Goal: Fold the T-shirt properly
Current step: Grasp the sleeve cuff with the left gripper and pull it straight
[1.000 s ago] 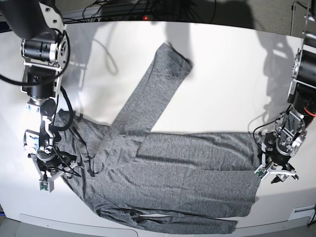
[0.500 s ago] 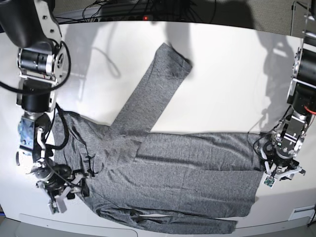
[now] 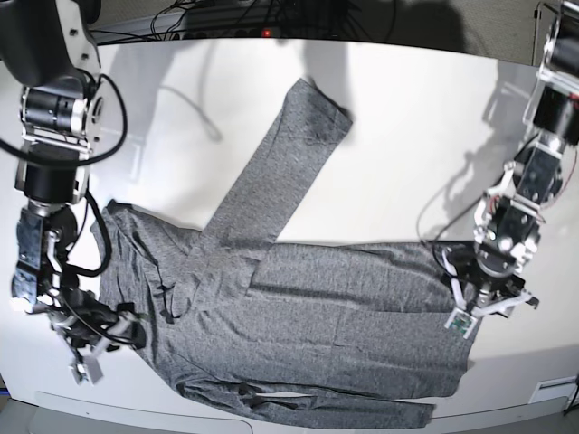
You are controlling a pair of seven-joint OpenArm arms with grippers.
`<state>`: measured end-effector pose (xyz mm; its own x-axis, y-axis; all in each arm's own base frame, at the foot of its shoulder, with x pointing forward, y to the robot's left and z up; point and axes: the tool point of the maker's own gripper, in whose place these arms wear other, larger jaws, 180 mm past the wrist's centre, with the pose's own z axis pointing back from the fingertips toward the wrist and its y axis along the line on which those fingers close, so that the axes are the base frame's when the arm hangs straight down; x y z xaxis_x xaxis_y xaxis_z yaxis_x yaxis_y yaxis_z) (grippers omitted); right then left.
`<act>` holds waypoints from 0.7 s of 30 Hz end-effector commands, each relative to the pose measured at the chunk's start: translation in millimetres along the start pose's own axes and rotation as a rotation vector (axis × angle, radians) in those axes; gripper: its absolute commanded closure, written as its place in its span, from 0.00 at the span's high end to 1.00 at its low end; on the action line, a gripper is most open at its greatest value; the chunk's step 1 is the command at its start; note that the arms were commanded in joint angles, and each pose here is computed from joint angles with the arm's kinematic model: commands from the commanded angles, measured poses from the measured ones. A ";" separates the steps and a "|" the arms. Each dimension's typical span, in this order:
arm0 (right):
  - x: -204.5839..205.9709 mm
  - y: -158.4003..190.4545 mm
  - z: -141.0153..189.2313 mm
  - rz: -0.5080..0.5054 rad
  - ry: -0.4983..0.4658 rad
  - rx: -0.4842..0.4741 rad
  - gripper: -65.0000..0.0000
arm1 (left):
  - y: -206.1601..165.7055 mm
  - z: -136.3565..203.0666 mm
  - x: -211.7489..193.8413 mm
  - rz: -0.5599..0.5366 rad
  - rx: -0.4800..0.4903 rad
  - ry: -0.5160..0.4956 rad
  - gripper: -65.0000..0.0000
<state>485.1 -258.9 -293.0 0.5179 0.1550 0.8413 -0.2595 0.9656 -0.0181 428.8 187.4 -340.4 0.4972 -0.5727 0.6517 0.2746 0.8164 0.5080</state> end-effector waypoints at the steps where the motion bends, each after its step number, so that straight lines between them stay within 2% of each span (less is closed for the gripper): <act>1: 21.7 -13.5 9.5 0.019 -0.054 -0.023 0.47 | 8.5 10.4 17.7 -0.005 0.027 -0.060 0.48; 8: -44.9 -53.9 36.4 0.045 0.086 -0.100 0.47 | -74.3 72.5 4.3 0.002 -0.123 -0.128 0.48; 13: -80.9 -75.6 57.4 0.067 0.148 -0.139 0.47 | -131.6 98.9 -19.1 0.070 -0.212 -0.083 0.48; 17: -93.5 -84.1 66.7 0.076 0.177 -0.154 0.47 | -169.2 116.3 -36.0 0.092 -0.248 -0.039 0.48; 21: -91.0 -84.3 66.5 0.077 0.164 -0.154 0.47 | -193.0 137.6 -37.6 0.111 -0.261 -0.040 0.48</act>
<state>393.3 -360.5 -356.9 0.6783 0.2377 0.6952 -0.1903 0.9708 -0.1462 236.6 42.2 -397.9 0.5382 -0.4884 0.6869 0.4428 0.8573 0.2626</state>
